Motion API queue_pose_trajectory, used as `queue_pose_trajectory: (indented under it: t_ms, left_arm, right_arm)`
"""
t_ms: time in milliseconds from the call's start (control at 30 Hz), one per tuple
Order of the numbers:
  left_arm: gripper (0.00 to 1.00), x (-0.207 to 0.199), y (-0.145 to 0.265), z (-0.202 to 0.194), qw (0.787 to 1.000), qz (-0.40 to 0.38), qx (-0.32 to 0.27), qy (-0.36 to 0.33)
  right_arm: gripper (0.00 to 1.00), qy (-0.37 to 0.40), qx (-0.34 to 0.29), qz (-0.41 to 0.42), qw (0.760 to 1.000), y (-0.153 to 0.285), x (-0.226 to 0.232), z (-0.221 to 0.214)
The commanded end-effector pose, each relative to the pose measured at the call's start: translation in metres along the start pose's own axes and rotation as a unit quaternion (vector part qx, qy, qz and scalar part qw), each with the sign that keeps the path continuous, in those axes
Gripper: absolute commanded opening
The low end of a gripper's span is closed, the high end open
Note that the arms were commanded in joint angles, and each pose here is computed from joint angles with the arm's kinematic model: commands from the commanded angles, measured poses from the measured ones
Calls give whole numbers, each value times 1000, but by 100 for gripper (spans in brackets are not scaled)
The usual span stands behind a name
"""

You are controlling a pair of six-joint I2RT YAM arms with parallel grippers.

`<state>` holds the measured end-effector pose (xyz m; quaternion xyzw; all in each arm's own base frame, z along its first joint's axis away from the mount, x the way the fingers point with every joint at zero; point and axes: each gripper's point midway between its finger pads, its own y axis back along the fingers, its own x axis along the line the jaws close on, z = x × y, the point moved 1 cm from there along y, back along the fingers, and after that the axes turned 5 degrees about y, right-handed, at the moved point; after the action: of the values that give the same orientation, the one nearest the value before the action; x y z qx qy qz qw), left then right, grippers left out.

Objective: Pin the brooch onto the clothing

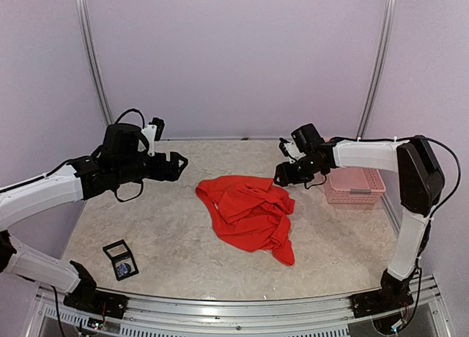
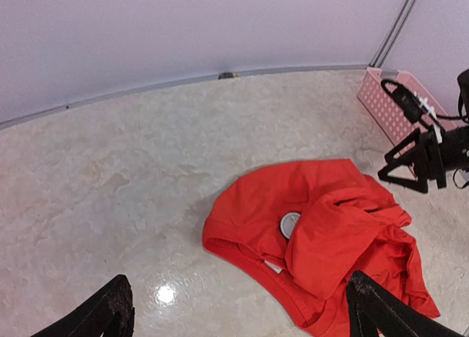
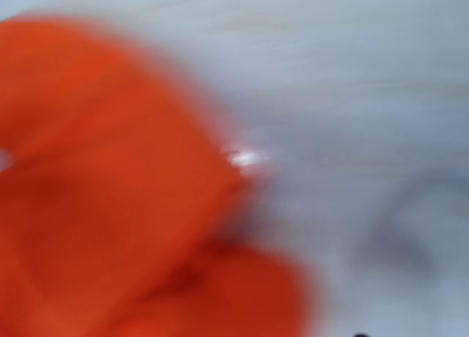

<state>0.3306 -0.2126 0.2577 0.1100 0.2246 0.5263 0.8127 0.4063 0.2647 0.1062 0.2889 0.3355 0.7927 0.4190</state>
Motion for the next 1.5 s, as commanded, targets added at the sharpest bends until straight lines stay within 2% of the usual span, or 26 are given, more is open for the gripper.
queue_pose_trajectory:
  t_ms: [0,67,133,167,233,300,400,467,567,767,833,867,900,933,967,1000,1033,1167,1267,1367,1467]
  left_arm:
    - [95,-7,-21,-55,996,-19,76,36]
    - [95,-10,-33,-66,994,-30,89,48]
    - [94,-12,-47,-68,993,-36,93,58]
    - [94,-17,-53,-66,992,-51,97,67]
    - [91,-12,-76,-65,990,-48,103,87]
    - [87,-1,-99,-65,986,-41,115,115]
    - [80,17,-132,-85,973,-37,166,157]
    - [79,23,-149,-111,964,-37,199,170]
    - [79,19,-158,-128,961,-45,213,170]
    - [80,7,-175,-149,958,-53,234,157]
    - [77,12,-182,-155,959,-39,236,152]
    - [70,13,-183,-159,958,-38,240,154]
    - [56,13,-183,-164,956,-40,247,156]
    - [38,13,-183,-168,954,-43,253,157]
    - [2,12,-181,-171,953,-45,256,158]
    - [0,11,-178,-171,952,-47,257,160]
    - [0,10,-172,-172,952,-47,257,161]
    - [0,-11,-121,-120,965,-66,210,142]
    - [0,-47,-73,-86,971,-104,189,107]
    - [0,-92,-3,-22,980,-153,113,64]
    - [0,-111,56,41,981,-184,27,63]
  right_arm:
    - [65,-10,0,-182,983,53,-63,24]
    - [65,5,-1,-216,976,74,-54,20]
    - [64,38,-6,-212,977,85,-19,8]
    - [63,68,-7,-180,981,82,12,-3]
    - [63,139,-6,-68,988,68,96,-32]
    - [62,179,15,29,983,50,162,-64]
    - [65,202,33,71,976,29,219,-84]
    - [66,210,44,64,975,9,232,-89]
    - [67,220,61,48,972,-17,235,-97]
    - [65,234,97,-6,967,-59,211,-118]
    - [56,225,116,-24,967,-68,198,-130]
    - [44,221,124,-31,967,-69,193,-135]
    - [31,216,128,-36,967,-68,189,-139]
    - [16,211,130,-36,968,-65,186,-142]
    - [5,208,129,-35,969,-61,185,-142]
    - [0,205,126,-37,970,-54,183,-141]
    - [0,203,119,-43,971,-45,181,-135]
    - [0,201,75,-47,976,21,178,-98]
    - [0,202,9,-21,979,102,190,-59]
    - [0,202,-57,26,977,180,207,-29]
    - [0,187,-131,52,972,238,211,5]
